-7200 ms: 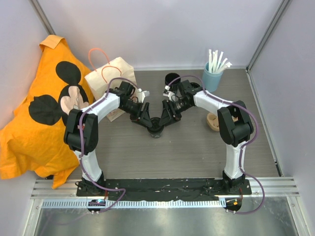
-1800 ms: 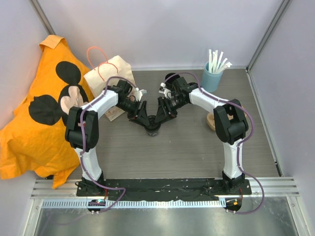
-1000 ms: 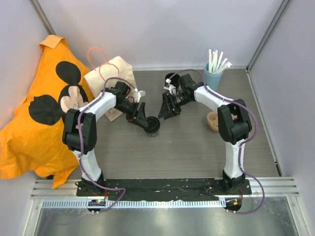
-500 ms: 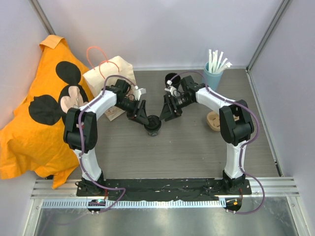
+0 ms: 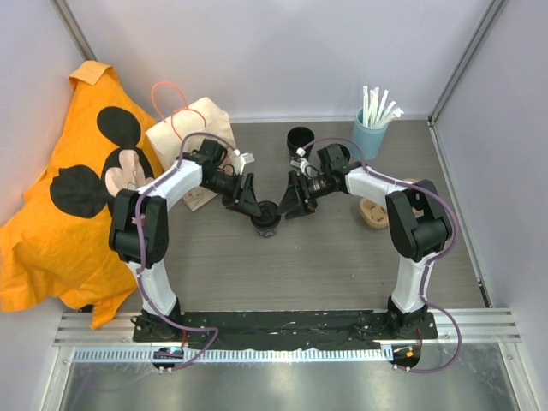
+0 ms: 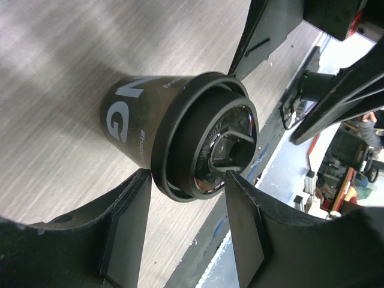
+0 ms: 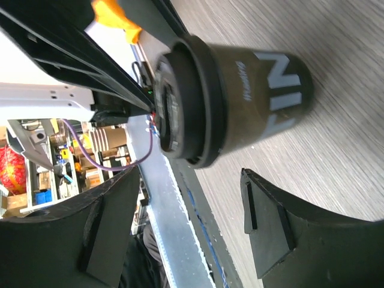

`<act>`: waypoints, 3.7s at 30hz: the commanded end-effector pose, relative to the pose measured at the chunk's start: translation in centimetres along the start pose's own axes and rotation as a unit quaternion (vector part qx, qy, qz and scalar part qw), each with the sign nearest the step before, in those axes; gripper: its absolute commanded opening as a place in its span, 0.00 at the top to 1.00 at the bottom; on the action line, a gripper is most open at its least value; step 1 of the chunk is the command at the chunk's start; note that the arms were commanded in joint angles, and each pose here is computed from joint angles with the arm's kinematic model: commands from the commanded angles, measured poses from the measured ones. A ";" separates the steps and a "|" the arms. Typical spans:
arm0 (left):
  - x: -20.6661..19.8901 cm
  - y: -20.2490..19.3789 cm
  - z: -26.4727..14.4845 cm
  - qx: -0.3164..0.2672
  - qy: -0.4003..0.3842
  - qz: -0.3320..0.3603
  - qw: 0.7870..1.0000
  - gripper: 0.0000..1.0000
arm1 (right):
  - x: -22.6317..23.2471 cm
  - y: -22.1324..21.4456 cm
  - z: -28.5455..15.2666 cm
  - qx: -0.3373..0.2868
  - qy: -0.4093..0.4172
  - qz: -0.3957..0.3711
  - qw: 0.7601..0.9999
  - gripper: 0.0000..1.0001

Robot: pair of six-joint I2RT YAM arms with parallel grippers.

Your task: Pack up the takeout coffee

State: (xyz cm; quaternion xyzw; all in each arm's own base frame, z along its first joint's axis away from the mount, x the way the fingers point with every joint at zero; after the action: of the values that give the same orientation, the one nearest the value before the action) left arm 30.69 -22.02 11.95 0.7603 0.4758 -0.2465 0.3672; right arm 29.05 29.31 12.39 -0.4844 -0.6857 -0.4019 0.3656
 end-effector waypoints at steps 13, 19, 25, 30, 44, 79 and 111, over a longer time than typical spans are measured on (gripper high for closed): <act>-3.2 -1.1 -1.5 -0.029 -0.052 0.019 0.998 0.44 | 3.3 2.0 -4.1 -0.056 0.027 -0.049 0.997 0.26; -2.2 -2.1 -1.1 -0.016 -0.039 0.015 0.999 0.43 | 2.7 1.2 -3.7 -0.045 0.019 -0.042 0.998 0.25; -2.5 -2.3 -1.0 -0.013 -0.052 0.009 0.999 0.43 | 2.4 0.6 -3.2 -0.028 0.015 -0.042 0.999 0.25; -2.9 -2.5 -0.8 -0.015 -0.060 0.008 0.998 0.43 | 1.7 -0.3 -2.6 -0.015 0.010 -0.033 0.999 0.25; -0.8 0.2 -1.8 -0.051 -0.034 0.003 0.998 0.40 | 1.0 -1.7 -0.4 -0.005 0.005 -0.010 1.000 0.25; -0.6 1.0 0.9 -0.037 -0.042 0.010 0.998 0.38 | 0.0 1.0 0.9 -0.015 0.016 -0.001 1.000 0.30; 2.3 -0.7 3.0 0.003 0.006 -0.014 1.000 0.48 | -2.2 0.9 2.0 -0.013 -0.004 0.018 1.000 0.52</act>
State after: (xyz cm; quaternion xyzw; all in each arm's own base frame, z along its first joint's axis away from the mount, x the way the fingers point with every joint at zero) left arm 30.34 -23.27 10.69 0.7365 0.4782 -0.2792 0.3885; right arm 29.68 30.06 10.73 -0.5013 -0.6654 -0.4008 0.3811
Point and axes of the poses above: each gripper's point midway between its finger pads, its own z axis out along the fingers, its own x axis along the line the jaws close on, y = z × x, the point moved 1 cm from there along -z, back along the fingers, and after that the axes turned 2 degrees about z, right-handed, at the moved point
